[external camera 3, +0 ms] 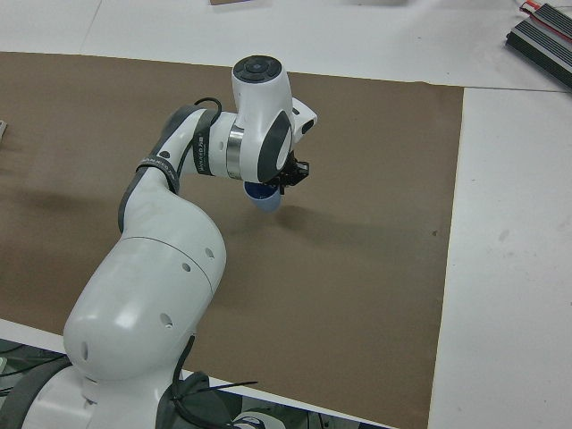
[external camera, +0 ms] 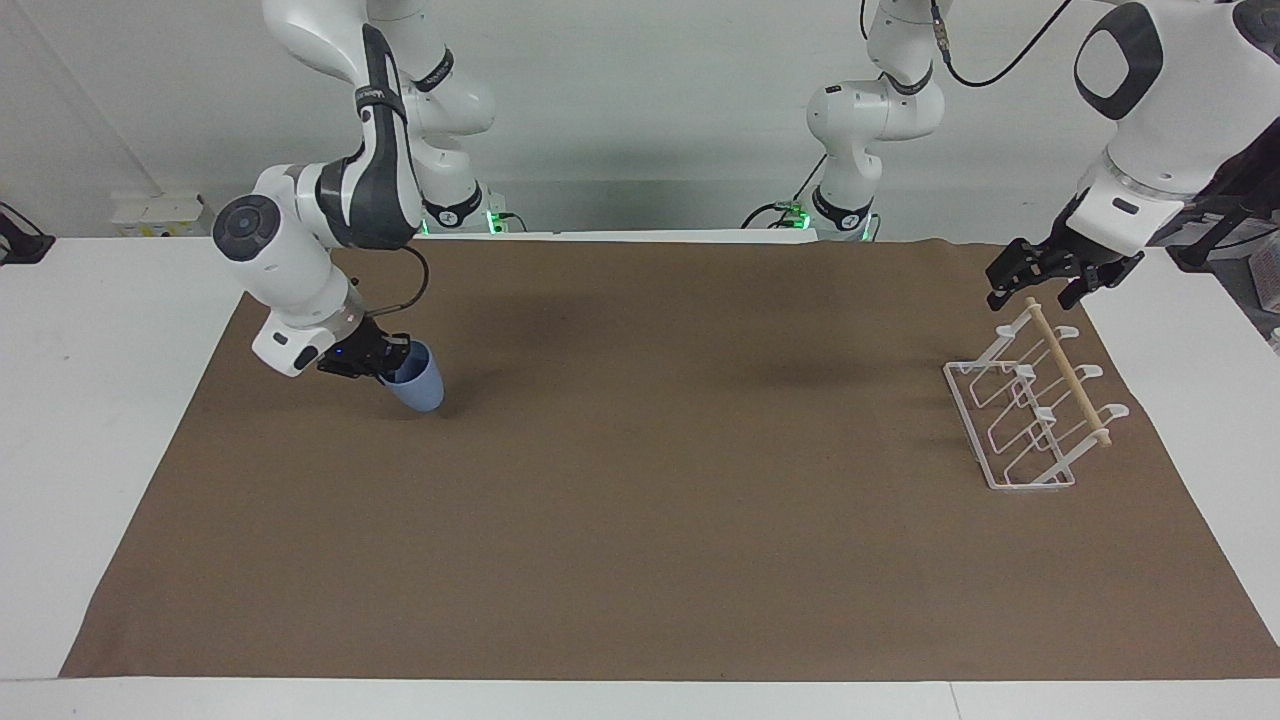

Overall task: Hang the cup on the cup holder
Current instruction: 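Grasp the blue cup rim with the right gripper and lift it, then carry the cup toward the rack while the left gripper reaches toward it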

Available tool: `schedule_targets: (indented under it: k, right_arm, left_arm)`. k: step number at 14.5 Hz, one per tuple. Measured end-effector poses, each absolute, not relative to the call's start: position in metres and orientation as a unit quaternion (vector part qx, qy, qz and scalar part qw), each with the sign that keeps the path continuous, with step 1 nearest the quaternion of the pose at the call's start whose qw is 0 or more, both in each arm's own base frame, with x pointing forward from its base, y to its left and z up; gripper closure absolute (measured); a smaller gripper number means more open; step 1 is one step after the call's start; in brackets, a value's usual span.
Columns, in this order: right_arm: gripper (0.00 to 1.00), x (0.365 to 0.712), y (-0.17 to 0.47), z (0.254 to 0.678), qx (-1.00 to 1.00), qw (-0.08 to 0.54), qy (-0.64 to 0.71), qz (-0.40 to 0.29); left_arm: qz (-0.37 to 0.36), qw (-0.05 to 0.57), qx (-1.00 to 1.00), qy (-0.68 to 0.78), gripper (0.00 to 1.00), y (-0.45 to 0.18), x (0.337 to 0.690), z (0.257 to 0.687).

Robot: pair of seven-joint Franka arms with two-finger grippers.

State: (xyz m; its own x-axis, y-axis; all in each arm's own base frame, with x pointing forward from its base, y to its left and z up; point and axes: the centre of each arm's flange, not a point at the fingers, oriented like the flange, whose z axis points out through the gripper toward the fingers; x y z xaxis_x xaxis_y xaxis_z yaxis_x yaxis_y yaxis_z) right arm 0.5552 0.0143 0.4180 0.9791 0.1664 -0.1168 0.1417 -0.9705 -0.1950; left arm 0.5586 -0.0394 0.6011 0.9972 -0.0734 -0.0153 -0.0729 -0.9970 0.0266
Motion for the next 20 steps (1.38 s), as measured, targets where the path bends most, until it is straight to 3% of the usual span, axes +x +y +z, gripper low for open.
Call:
schedule_targets:
  k: [6,12,16,20]
  right_arm:
    - [0.95,0.559,0.078,0.459,-0.945,0.316,-0.033,0.076]
    - [0.95,0.544,0.203,0.466,-0.871,0.468,0.083,0.127]
    - [0.95,0.535,0.238,0.455,-0.808,0.541,0.173,0.154]
    - [0.95,0.528,0.254,0.449,-0.802,0.546,0.188,0.155]
  left_arm:
    - [-0.008,0.013,0.999,-0.037,0.00,-0.040,0.559,0.601]
    - [-0.020,0.013,0.999,-0.031,0.00,-0.034,0.555,0.601]
    - [-0.026,0.009,0.997,0.066,0.00,-0.038,0.545,0.611]
    - [-0.031,0.005,0.989,0.142,0.00,-0.061,0.533,0.596]
